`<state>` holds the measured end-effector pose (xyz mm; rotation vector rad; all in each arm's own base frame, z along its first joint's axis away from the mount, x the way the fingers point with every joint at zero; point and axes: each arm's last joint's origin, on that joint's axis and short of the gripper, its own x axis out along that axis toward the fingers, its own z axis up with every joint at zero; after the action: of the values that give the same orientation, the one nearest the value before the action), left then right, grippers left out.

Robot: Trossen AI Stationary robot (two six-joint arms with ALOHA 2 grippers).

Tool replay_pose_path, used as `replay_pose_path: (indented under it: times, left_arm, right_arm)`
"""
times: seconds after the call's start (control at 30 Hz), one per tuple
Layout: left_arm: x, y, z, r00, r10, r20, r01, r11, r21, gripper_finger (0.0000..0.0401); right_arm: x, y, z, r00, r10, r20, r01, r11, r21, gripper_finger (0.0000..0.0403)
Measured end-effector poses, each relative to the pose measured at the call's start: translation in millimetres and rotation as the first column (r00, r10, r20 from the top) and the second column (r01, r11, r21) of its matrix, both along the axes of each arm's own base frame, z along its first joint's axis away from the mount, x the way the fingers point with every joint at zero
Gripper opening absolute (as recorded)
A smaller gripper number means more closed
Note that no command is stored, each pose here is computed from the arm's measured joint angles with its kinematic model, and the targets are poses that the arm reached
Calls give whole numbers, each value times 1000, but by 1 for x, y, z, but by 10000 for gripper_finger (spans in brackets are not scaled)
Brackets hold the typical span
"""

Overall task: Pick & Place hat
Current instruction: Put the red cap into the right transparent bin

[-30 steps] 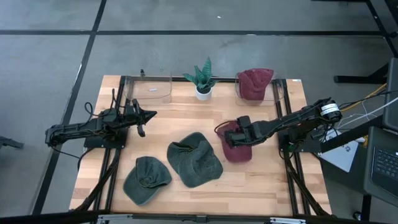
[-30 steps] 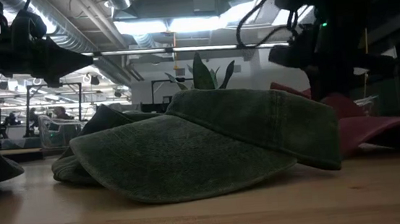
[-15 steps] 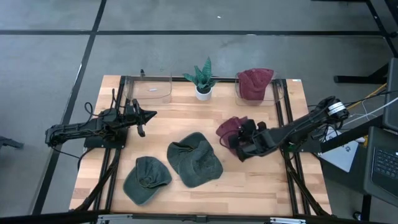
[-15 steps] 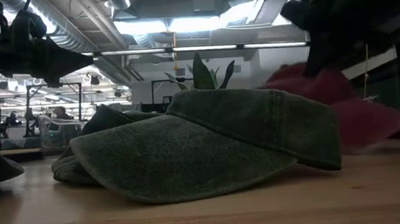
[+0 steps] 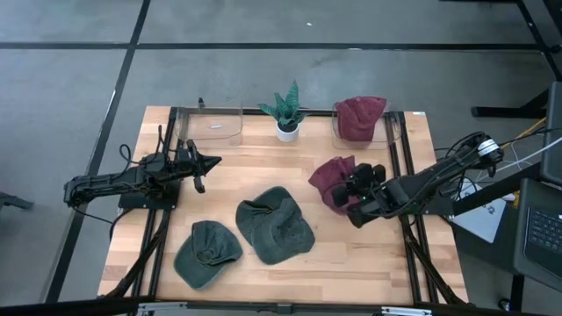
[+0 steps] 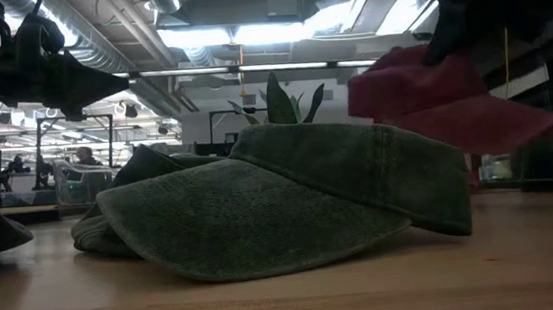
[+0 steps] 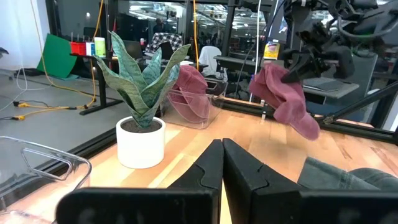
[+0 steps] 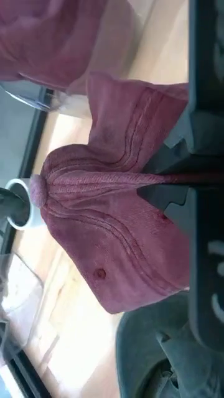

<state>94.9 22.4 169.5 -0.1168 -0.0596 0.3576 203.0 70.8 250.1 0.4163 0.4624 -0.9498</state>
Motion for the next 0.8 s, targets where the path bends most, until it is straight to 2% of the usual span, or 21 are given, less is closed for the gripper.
replay_pose_path:
  times: [0.23,0.47,0.8]
  left_arm:
    - [0,0,0,1000,0,0,0,1000,0,4]
    - [0,0,0,1000,0,0,0,1000,0,4]
    - [0,0,0,1000,0,0,0,1000,0,4]
  right_arm:
    - [-9,-15,17,999,-14,38,17,997,-81,7]
    - [-18,-36,33,991,-93,94,105,986,-129,7]
    - [-30,-71,48,949,-272,159,303,925,-229,7]
